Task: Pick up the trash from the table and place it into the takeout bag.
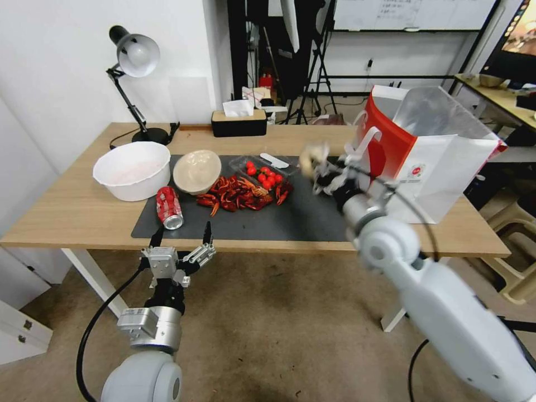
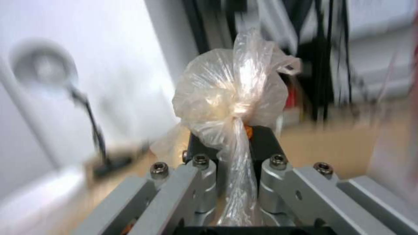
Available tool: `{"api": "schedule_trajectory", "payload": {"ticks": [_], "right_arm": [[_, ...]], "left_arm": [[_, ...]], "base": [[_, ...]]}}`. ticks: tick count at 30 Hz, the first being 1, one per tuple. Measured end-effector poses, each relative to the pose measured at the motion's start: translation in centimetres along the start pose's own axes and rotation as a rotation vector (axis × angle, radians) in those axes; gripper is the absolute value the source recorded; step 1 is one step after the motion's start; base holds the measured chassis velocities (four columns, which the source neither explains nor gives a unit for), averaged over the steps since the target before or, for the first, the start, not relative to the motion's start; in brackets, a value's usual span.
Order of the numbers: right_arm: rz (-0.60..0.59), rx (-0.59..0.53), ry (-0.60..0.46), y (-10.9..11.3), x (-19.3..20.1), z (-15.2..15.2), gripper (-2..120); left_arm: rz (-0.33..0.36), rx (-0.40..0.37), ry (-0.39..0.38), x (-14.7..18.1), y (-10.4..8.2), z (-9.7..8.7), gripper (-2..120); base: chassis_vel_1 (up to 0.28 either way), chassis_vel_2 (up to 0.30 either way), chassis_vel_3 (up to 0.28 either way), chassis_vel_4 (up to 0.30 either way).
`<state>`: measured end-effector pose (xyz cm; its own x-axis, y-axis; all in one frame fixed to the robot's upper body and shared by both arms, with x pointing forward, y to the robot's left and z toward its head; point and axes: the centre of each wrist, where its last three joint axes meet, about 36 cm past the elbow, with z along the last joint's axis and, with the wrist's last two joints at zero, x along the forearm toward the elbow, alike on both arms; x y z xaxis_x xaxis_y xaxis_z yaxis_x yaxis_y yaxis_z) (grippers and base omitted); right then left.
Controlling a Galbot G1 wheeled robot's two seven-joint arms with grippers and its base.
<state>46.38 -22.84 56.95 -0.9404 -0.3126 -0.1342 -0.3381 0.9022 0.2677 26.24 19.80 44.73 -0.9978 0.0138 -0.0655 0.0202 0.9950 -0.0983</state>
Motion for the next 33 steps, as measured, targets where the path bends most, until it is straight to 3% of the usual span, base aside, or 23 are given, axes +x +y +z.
{"api": "schedule_trajectory", "payload": {"ticks": [1, 4, 6, 7, 9, 11, 13, 23, 31, 33], "right_arm": [[0.003, 0.019, -0.051, -0.6, -0.1, -2.1, 5], [0.019, 0.038, -0.105, -1.4, -0.3, -4.8, 5], [0.019, 0.038, -0.105, -1.4, -0.3, -4.8, 5], [0.066, 0.061, -0.156, -2.5, -0.4, -8.4, 5], [0.147, 0.101, -0.176, -4.0, -0.7, -11.5, 5], [0.200, 0.117, -0.164, -4.7, -0.9, -12.8, 5], [0.333, 0.125, -0.094, -6.5, -1.4, -15.2, 5], [0.537, 0.094, 0.114, -10.6, -3.3, -15.0, 5], [0.562, 0.053, 0.219, -10.8, -3.8, -14.0, 30], [0.562, 0.053, 0.235, -10.8, -3.8, -13.8, 41]], "left_arm": [[0.003, 0.000, 0.001, 0.0, -0.1, 0.0, 100], [0.005, -0.001, 0.003, 0.1, -0.1, 0.1, 100], [0.005, -0.001, 0.003, 0.1, -0.1, 0.1, 100], [0.009, -0.002, 0.004, 0.1, -0.3, 0.1, 100], [0.014, -0.003, 0.002, 0.2, -0.4, 0.0, 100], [0.017, -0.004, 0.000, 0.2, -0.5, -0.1, 100], [0.024, -0.004, -0.006, 0.3, -0.6, -0.3, 100], [0.031, -0.003, -0.013, 0.6, -0.7, -0.6, 100], [0.030, -0.004, -0.017, 0.6, -0.7, -0.5, 100], [0.029, -0.004, -0.016, 0.6, -0.7, -0.4, 100]], "base": [[0.000, 0.000, 0.000, 0.000], [0.000, 0.000, 0.000, 0.000], [0.000, 0.000, 0.000, 0.000], [0.000, 0.000, 0.000, 0.000], [0.000, 0.000, 0.000, 0.000], [0.000, 0.000, 0.000, 0.000], [0.000, 0.000, 0.000, 0.000], [0.000, 0.000, 0.000, 0.000], [0.000, 0.000, 0.000, 0.000], [0.000, 0.000, 0.000, 0.000]]}}
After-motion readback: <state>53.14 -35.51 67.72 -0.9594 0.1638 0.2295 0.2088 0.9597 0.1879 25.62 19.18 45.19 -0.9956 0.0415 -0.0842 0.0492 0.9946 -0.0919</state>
